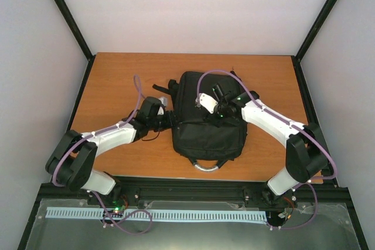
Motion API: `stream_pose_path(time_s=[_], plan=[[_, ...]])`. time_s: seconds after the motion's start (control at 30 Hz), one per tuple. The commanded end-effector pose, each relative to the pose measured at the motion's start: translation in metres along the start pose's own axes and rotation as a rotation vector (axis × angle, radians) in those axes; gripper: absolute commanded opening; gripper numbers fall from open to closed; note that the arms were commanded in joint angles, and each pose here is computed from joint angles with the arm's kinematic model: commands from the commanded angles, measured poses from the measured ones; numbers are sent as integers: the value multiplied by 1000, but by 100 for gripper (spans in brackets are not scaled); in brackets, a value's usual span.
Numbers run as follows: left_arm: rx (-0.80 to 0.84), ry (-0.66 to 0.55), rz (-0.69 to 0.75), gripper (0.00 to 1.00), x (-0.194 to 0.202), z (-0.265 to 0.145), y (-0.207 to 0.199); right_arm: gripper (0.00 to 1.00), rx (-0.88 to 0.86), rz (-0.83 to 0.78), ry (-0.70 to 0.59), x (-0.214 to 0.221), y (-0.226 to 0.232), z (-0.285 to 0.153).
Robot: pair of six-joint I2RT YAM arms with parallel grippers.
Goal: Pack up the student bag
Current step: Adjust the student bag at the center of the board.
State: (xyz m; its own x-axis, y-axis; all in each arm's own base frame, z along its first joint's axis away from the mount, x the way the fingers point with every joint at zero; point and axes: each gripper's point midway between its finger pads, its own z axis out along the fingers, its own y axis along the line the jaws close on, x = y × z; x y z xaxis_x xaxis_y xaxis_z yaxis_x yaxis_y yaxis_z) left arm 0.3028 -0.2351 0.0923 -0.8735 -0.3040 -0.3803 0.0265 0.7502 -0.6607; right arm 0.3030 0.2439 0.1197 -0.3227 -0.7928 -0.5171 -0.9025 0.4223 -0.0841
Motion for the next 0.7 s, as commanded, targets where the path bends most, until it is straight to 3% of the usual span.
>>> stream_pose_path(time_s=[0.0,0.13,0.3,0.47,0.67], plan=[[26,-57,8,54,-29,3,-16,37,45,72,5,9,-13,-23],[0,-69,-14,56,-37,8,-7,44,74,173,-36,16,-36,-49],[52,-23,-30,47,-39,22,-11,57,134,329,-16,57,-70,-60],[116,8,-44,27,-32,28,-18,59,199,379,75,94,-85,-48],[148,-29,-41,1,-31,5,-25,58,170,419,135,102,-97,-17]])
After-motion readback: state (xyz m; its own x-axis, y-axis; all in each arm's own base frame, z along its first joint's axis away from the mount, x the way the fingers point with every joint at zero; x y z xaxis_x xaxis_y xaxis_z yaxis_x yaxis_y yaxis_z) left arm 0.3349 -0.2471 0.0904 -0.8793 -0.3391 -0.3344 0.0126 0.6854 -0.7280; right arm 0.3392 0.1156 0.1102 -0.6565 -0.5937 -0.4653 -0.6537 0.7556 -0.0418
